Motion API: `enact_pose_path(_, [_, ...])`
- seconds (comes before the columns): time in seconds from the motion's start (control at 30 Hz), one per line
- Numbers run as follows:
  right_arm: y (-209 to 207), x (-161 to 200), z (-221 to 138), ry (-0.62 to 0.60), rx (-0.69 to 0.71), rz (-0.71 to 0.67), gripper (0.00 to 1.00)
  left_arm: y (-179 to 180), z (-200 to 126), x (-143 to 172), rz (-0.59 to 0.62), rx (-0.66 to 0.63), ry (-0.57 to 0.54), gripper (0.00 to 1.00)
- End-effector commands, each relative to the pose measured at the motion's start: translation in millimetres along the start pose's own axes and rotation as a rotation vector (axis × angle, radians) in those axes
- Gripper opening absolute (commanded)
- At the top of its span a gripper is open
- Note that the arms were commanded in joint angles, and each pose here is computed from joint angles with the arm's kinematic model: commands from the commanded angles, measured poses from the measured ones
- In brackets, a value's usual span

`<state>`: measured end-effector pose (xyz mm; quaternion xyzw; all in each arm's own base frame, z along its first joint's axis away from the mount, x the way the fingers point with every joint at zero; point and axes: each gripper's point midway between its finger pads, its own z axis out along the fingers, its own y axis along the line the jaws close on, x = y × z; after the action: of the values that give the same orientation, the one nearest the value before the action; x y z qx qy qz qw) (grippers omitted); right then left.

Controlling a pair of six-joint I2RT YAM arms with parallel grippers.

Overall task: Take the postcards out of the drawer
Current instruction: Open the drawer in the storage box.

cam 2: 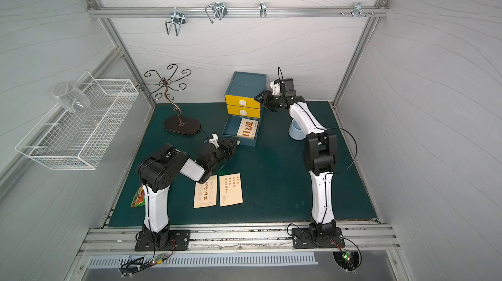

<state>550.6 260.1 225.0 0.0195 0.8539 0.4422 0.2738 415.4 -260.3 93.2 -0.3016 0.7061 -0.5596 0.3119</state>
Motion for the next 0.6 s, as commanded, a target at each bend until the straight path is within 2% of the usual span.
enact_pose_path(0.0, [-26,14,-6,0.038,0.095,0.051,0.62,-31,-6,-2,0.124,0.03,0.013,0.51])
enact_pose_path(0.23, [-27,14,-10,0.038,0.101,0.044,0.64,-58,-1,-4,0.35,-0.082,0.123,0.54])
enact_pose_path(0.37, [-26,13,-14,0.034,0.104,0.041,0.65,-60,10,-14,0.459,-0.165,0.204,0.54])
enact_pose_path(0.57, [-22,8,-22,0.018,0.104,0.033,0.67,-41,27,-25,0.618,-0.333,0.321,0.57])
